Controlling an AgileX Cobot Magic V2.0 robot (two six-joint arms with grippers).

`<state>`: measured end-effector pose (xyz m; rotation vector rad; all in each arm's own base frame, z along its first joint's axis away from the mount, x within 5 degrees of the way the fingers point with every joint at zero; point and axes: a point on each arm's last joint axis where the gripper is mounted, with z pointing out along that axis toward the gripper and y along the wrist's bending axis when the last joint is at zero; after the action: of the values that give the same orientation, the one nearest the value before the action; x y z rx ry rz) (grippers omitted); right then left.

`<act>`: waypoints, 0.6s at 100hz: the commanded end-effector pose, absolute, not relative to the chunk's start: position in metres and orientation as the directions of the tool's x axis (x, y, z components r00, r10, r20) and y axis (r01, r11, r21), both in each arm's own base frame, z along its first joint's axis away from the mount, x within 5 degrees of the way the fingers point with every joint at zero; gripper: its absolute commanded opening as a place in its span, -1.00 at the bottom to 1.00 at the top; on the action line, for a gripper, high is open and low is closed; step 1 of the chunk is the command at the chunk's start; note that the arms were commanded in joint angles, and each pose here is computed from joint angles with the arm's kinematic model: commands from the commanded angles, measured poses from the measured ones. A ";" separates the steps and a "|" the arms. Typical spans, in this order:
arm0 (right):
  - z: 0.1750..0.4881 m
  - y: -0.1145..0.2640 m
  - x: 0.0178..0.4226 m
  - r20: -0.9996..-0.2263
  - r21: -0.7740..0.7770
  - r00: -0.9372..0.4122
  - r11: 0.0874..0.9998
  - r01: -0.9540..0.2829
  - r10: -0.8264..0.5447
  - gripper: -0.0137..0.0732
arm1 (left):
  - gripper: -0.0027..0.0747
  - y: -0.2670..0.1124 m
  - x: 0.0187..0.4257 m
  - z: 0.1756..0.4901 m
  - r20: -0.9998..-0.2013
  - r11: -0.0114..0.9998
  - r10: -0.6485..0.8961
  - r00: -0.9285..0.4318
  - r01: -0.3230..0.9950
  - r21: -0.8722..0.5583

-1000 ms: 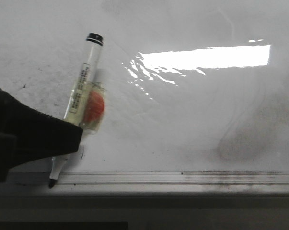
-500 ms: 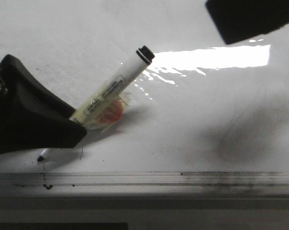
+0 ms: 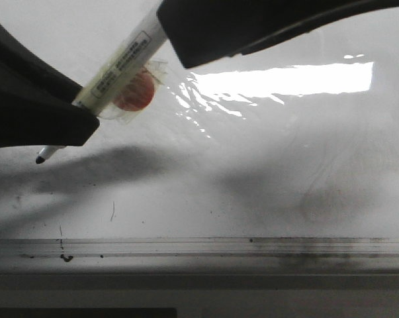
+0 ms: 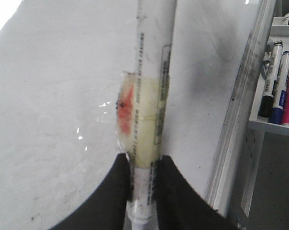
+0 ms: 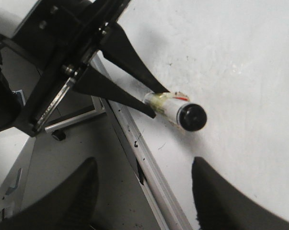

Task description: Write number 9 on whiteboard

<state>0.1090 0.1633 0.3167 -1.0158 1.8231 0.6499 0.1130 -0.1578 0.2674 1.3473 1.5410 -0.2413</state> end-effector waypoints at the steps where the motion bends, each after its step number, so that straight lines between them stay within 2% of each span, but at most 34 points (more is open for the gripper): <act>1: 0.337 0.167 0.114 -0.951 -0.021 -0.150 0.537 -0.843 -0.272 0.18 | -0.98 -0.162 0.112 0.286 -0.805 0.358 0.548 0.226 0.807 0.470; 26: 0.339 0.175 0.121 -0.951 -0.028 -0.144 0.540 -0.841 -0.274 0.18 | -0.98 -0.168 0.102 0.286 -0.759 0.263 0.560 0.333 0.797 0.544; 49: 0.339 0.189 0.130 -0.928 -0.022 -0.179 0.527 -0.850 -0.328 0.18 | -0.98 -0.168 0.103 0.286 -0.756 0.261 0.562 0.337 0.795 0.548; 60: 0.336 0.194 0.132 -0.915 -0.019 -0.195 0.523 -0.852 -0.352 0.04 | -0.98 -0.168 0.103 0.286 -0.756 0.261 0.562 0.337 0.795 0.548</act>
<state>0.1284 0.1897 0.3196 -1.0396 1.8526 0.6274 0.1045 -0.1634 0.2684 1.4638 1.4139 -0.1928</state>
